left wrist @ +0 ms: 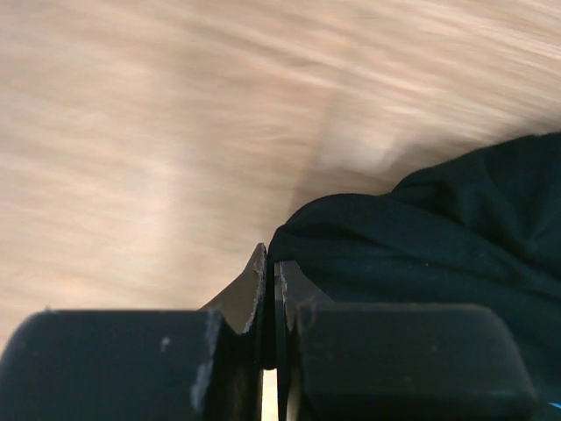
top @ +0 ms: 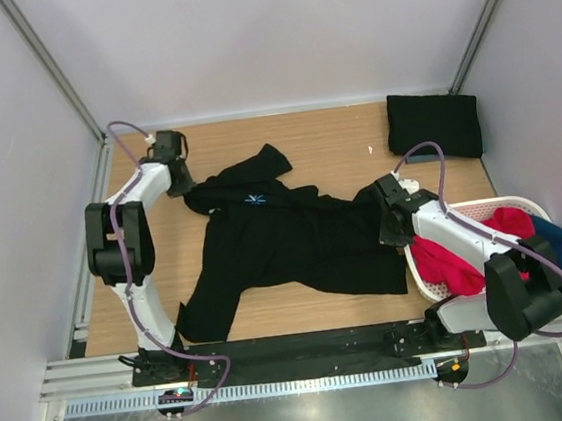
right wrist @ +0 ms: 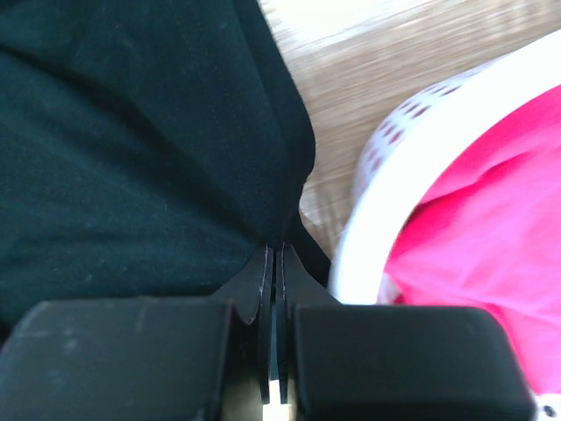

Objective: Fold and stack the t-shirts
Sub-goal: Flatten the tshirt out

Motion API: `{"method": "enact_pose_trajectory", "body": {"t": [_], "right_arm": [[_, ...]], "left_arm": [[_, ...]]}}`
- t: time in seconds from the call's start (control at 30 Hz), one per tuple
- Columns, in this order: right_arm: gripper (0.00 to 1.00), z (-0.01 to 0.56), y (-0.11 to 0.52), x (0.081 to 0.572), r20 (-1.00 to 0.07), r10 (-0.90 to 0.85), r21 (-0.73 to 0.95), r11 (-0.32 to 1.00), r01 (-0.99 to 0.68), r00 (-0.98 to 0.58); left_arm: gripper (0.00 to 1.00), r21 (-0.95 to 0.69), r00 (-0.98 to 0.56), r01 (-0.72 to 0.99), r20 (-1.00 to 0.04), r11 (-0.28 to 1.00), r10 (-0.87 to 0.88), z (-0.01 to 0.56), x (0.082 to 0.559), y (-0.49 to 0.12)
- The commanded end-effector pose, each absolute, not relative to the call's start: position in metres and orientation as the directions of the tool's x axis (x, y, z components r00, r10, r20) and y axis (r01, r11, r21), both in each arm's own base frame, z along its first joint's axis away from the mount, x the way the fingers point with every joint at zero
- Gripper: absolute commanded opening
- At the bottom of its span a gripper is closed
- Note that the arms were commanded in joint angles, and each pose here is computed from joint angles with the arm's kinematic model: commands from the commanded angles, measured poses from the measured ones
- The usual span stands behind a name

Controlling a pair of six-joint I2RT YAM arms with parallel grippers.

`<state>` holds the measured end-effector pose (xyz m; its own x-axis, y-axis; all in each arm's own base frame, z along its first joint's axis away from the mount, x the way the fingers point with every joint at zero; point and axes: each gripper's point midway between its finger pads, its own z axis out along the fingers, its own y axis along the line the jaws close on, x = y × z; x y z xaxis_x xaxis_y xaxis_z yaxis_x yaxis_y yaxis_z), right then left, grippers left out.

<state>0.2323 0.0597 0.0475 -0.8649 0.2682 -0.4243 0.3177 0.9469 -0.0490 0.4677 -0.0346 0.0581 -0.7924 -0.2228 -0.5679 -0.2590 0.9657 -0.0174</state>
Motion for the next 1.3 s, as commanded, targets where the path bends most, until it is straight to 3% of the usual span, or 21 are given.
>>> {"method": "enact_pose_trajectory", "body": {"t": [0.0, 0.13, 0.2, 0.23, 0.27, 0.3, 0.33, 0.53, 0.63, 0.87, 1.0, 1.27], "right_arm": [[0.01, 0.065, 0.047, 0.252, -0.464, 0.246, -0.082, 0.944, 0.318, -0.851], [0.01, 0.069, 0.053, 0.266, -0.457, 0.229, -0.067, 0.955, 0.290, -0.860], [0.21, 0.071, 0.060, 0.273, -0.439, 0.218, -0.050, 0.963, 0.266, -0.871], [0.28, 0.075, 0.063, 0.277, -0.440, 0.214, -0.040, 0.966, 0.257, -0.872], [0.33, 0.086, 0.070, 0.286, -0.456, 0.209, -0.016, 0.970, 0.243, -0.865], [0.43, 0.092, 0.077, 0.290, -0.454, 0.190, 0.009, 0.978, 0.208, -0.870], [0.47, 0.110, 0.084, 0.304, -0.489, 0.188, 0.045, 0.981, 0.190, -0.852], [0.73, 0.184, 0.149, 0.351, -0.651, 0.084, 0.197, 0.979, -0.061, -0.754], [0.73, 0.195, 0.192, 0.370, -0.707, 0.026, 0.224, 0.956, -0.189, -0.707], [0.73, 0.146, 0.273, 0.406, -0.704, -0.166, 0.141, 0.920, -0.365, -0.691], [0.71, 0.108, 0.281, 0.420, -0.663, -0.266, 0.047, 0.918, -0.394, -0.700], [0.70, 0.088, 0.271, 0.428, -0.630, -0.313, -0.032, 0.925, -0.379, -0.711]], "left_arm": [[0.00, -0.032, -0.698, -0.395, -0.640, 0.918, -0.323, 0.100, 0.460, 0.015], [0.01, -0.080, -0.694, -0.346, -0.649, 0.935, -0.313, 0.112, 0.457, 0.010], [0.07, -0.126, -0.686, -0.320, -0.654, 0.939, -0.321, 0.123, 0.458, 0.001], [0.14, -0.154, -0.687, -0.298, -0.651, 0.942, -0.324, 0.127, 0.458, -0.005], [0.38, -0.199, -0.690, -0.266, -0.644, 0.943, -0.331, 0.133, 0.457, -0.015], [0.47, -0.226, -0.679, -0.248, -0.652, 0.942, -0.336, 0.148, 0.453, -0.020], [0.59, -0.248, -0.670, -0.242, -0.656, 0.938, -0.346, 0.157, 0.450, -0.023], [0.86, -0.285, -0.620, -0.193, -0.706, 0.939, -0.342, 0.209, 0.385, -0.054], [0.86, -0.360, -0.670, -0.189, -0.632, 0.914, -0.388, 0.183, 0.346, -0.086], [0.83, -0.395, -0.719, -0.288, -0.512, 0.872, -0.470, 0.115, 0.268, -0.113], [0.81, -0.396, -0.730, -0.304, -0.488, 0.867, -0.479, 0.099, 0.250, -0.110], [0.76, -0.290, -0.778, -0.370, -0.422, 0.883, -0.465, 0.047, 0.232, -0.104]]}}
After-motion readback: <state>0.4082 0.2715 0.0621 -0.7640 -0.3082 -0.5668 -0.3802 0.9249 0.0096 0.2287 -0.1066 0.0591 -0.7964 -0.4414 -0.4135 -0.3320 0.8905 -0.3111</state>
